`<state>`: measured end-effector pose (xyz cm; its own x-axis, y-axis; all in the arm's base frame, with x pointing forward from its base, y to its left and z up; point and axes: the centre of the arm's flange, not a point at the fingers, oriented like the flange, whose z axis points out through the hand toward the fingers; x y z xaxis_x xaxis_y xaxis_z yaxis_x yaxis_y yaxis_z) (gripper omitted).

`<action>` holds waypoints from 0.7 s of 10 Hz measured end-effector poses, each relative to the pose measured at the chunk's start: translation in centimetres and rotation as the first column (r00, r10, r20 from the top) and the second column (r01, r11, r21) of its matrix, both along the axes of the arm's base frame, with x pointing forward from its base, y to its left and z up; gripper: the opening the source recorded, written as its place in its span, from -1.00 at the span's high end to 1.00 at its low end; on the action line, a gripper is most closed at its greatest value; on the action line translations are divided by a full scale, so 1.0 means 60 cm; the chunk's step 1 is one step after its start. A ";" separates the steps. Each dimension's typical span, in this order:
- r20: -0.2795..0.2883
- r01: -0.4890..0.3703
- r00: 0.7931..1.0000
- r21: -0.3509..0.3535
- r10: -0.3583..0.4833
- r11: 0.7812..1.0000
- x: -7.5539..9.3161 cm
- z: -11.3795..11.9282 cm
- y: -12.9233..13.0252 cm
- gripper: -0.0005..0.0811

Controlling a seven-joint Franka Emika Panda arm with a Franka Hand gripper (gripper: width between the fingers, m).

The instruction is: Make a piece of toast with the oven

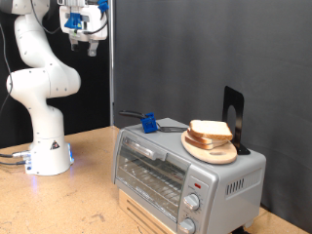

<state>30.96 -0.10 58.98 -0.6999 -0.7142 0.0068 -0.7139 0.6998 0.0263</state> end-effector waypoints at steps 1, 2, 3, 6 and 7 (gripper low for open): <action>0.017 -0.089 0.996 0.019 0.089 0.996 0.002 0.002 0.003 -0.68; 0.050 -0.209 0.977 0.038 0.207 0.977 0.006 0.006 0.004 -0.68; 0.087 -0.328 0.942 0.046 0.323 0.944 0.012 0.010 0.006 -0.68; 0.208 -0.623 0.769 0.031 0.605 0.782 0.047 -0.005 0.006 -0.68; 0.198 -0.596 0.792 0.040 0.578 0.802 0.044 -0.006 0.005 -0.68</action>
<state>33.62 0.18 58.64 -0.1295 -0.9786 -0.1602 -0.9856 0.1448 -0.0875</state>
